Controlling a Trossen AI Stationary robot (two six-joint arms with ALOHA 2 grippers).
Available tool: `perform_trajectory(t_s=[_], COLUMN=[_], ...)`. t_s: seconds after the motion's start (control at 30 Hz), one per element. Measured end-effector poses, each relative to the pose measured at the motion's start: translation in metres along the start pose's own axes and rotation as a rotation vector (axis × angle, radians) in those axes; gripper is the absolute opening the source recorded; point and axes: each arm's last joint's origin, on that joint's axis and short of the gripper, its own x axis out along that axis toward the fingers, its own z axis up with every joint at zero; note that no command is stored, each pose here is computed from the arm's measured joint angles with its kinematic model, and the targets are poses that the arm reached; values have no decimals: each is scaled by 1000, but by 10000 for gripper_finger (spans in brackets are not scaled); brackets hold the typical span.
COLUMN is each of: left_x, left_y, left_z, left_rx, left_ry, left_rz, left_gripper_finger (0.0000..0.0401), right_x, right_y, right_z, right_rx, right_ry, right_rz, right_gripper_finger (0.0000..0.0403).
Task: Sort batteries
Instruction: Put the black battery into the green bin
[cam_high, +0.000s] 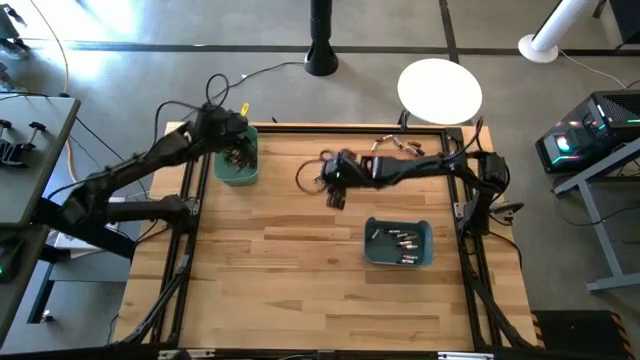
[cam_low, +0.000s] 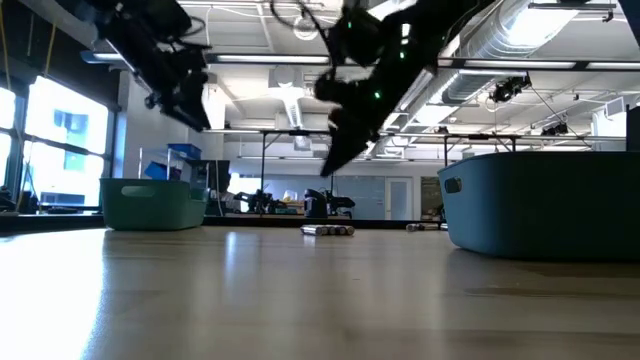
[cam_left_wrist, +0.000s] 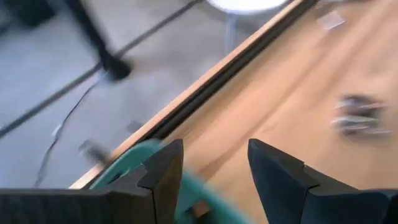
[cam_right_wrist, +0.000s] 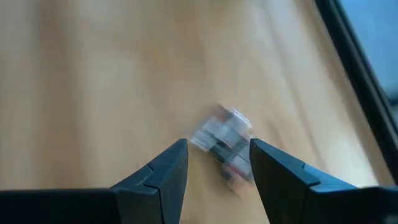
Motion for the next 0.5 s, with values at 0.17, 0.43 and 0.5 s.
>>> perform_trajectory(t_s=[0.17, 0.43, 0.5], left_x=[-17, -18, -17], left_y=[-27, -53, -57], left_z=[-16, -56, -61], left_rx=[22, -46, -52], left_ry=[-165, -254, -271], left_rz=[-185, -356, -379], left_gripper_finger=[172, 172, 172], right_x=[10, 34, 43], right_y=[-31, -33, -32], right_z=[-19, -26, -27], right_rx=[171, 291, 300], right_ry=[148, 163, 148], right_rz=[-69, -87, -89], right_gripper_finger=[167, 167, 167])
